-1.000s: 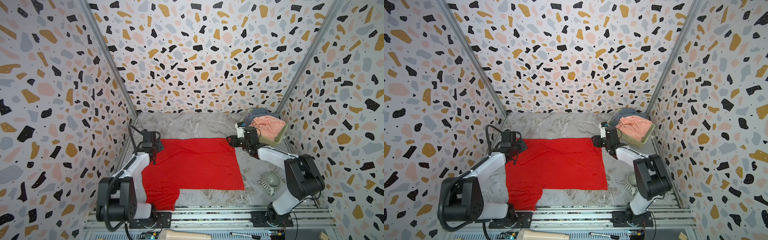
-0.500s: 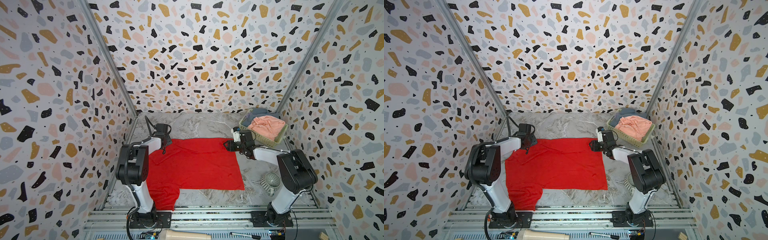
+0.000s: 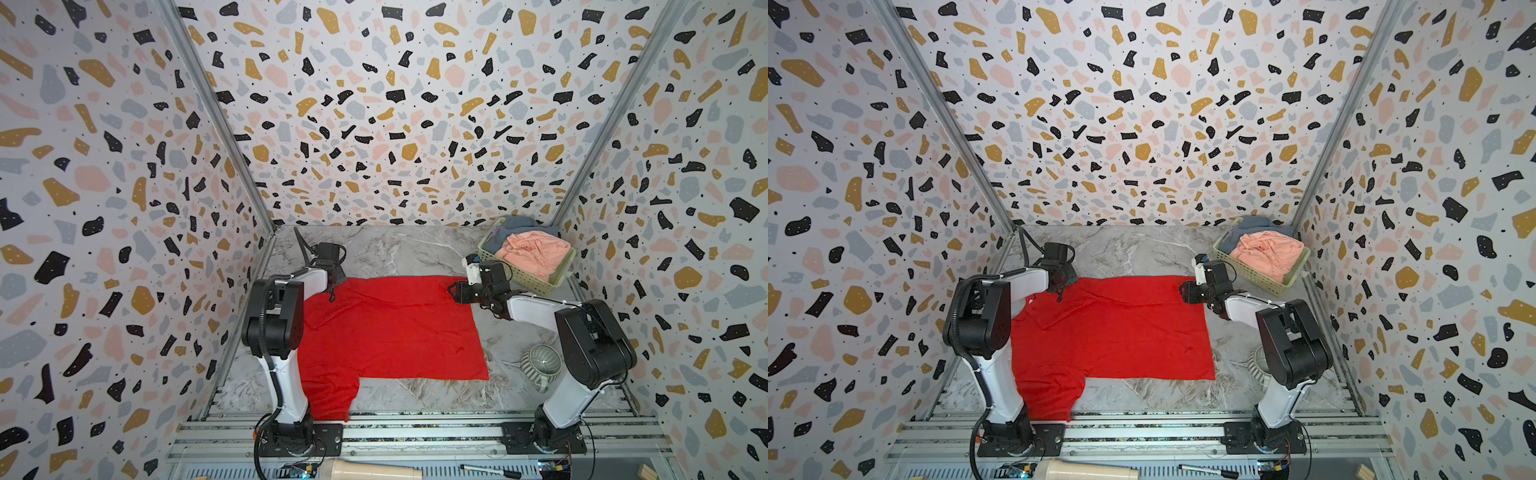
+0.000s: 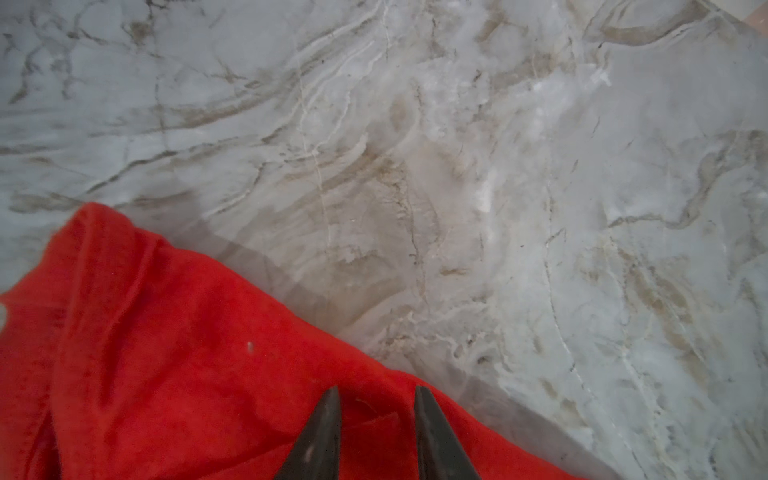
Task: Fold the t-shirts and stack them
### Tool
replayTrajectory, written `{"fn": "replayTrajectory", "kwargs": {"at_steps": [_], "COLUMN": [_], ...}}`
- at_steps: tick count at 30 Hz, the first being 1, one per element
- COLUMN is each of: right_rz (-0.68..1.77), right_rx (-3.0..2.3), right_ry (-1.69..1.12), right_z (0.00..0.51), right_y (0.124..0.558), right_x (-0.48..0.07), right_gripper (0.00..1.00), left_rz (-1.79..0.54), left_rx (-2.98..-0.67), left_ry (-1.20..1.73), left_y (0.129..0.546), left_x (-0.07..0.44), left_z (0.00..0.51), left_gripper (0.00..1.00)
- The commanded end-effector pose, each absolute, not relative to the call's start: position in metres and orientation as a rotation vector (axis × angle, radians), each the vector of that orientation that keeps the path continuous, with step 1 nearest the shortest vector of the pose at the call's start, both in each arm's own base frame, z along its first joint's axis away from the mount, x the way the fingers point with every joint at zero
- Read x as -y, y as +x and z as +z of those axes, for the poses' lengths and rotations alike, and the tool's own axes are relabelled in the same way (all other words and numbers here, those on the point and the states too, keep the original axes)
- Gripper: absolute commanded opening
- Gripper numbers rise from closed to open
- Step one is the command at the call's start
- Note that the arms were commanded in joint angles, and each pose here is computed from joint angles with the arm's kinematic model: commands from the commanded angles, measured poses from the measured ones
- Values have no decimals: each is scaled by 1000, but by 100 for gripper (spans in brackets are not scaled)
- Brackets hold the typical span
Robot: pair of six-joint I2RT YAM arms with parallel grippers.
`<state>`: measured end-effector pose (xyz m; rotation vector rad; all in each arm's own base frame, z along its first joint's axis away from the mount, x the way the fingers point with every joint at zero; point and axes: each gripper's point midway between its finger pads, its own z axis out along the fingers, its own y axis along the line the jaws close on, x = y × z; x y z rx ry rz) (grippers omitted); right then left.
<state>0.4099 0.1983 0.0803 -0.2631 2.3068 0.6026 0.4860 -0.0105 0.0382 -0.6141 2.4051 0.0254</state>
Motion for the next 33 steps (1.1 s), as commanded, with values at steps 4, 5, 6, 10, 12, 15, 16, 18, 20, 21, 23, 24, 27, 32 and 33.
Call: {"fn": "replayTrajectory", "kwargs": {"at_steps": [4, 5, 6, 10, 12, 15, 16, 18, 20, 21, 23, 24, 27, 32, 33], "right_rz": [563, 560, 561, 559, 559, 559, 559, 558, 555, 552, 551, 550, 548, 551, 550], "right_rx": [-2284, -2283, -2282, -2288, -2288, -2291, -2291, -2289, -2290, -2292, -2292, -2292, -2293, -2291, -2291], "right_ry": [-266, -263, -262, -255, -255, -253, -252, -250, -245, -244, -238, -237, -232, -228, -227], "right_z": [93, 93, 93, 91, 90, 89, 89, 89, 88, 88, 87, 88, 87, 87, 87], "right_y": [411, 411, 411, 411, 410, 409, 409, 409, 409, 409, 409, 408, 408, 408, 408], "right_x": [-191, -190, -190, -188, -188, -187, -187, -186, -185, -184, -182, -182, -181, -180, -180], "right_gripper": [57, 57, 57, 57, 57, 57, 57, 57, 57, 57, 57, 57, 57, 57, 57], "left_rz": [66, 67, 66, 31, 34, 54, 65, 81, 96, 103, 118, 124, 130, 133, 138], "left_rx": [-2404, -2408, -2408, -2419, -2430, -2445, -2450, -2462, -2468, -2471, -2466, -2457, -2432, -2400, -2394], "left_ry": [-617, -612, -607, -567, -558, -554, -555, -553, -553, -552, -551, -553, -551, -542, -539], "left_y": [486, 484, 484, 482, 481, 479, 479, 478, 478, 477, 478, 478, 480, 473, 470], "left_x": [10, 11, 12, 21, 23, 23, 22, 21, 19, 19, 17, 16, 14, 16, 17], "left_z": [40, 40, 41, 43, 41, 35, 34, 29, 27, 26, 28, 32, 44, 66, 71], "left_gripper": [25, 25, 25, 28, 30, 29, 28, 24, 19, 16, 8, 5, 0, 0, 0]}}
